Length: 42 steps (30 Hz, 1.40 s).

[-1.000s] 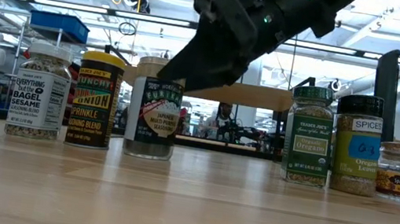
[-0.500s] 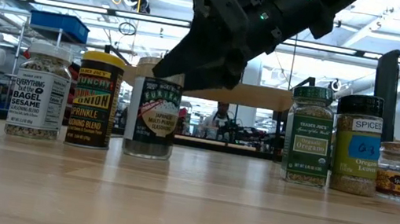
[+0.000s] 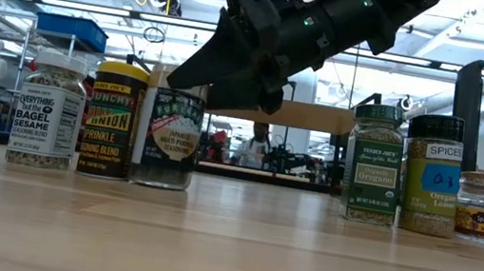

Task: Shelf spices
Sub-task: Remove the brown seasoning bottle from the shelf

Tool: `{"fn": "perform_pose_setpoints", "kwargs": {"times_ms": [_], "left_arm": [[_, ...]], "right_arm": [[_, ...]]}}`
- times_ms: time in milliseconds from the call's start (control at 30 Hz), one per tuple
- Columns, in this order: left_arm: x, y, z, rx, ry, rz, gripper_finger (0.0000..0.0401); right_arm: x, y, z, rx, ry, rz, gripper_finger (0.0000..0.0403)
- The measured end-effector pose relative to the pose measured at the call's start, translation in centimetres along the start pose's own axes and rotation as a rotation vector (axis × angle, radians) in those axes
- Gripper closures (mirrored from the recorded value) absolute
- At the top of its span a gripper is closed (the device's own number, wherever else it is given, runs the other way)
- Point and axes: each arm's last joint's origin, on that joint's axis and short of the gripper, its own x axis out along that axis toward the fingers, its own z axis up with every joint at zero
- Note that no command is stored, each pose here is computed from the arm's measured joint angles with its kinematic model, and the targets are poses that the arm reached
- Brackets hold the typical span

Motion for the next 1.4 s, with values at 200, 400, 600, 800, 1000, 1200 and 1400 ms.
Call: {"fn": "perform_pose_setpoints", "kwargs": {"times_ms": [200,400,600,800,1000,1200,1400], "left_arm": [[0.0,0.0,0.0,0.001,0.000,0.000,0.0129],[0.0,0.0,0.0,0.002,0.000,0.000,0.0129],[0.0,0.0,0.0,0.002,0.000,0.000,0.0129],[0.0,0.0,0.0,0.000,0.001,0.000,0.0129],[0.0,0.0,0.0,0.000,0.001,0.000,0.0129],[0.0,0.0,0.0,0.000,0.000,0.000,0.0129],[0.0,0.0,0.0,-0.001,0.000,0.000,0.0129]], "right_arm": [[0.0,0.0,0.0,0.000,0.002,0.002,0.0131],[0.0,0.1,-0.1,-0.009,0.006,0.011,0.0130],[0.0,0.5,0.3,-0.022,0.019,0.022,0.0130],[-0.2,0.9,1.0,-0.034,0.062,0.021,0.0118],[-0.2,1.3,1.1,-0.041,0.052,0.021,0.0079],[-0.2,1.1,1.2,-0.042,0.040,0.012,0.0070],[-0.2,1.1,1.3,-0.060,0.035,0.013,0.0070]]}}
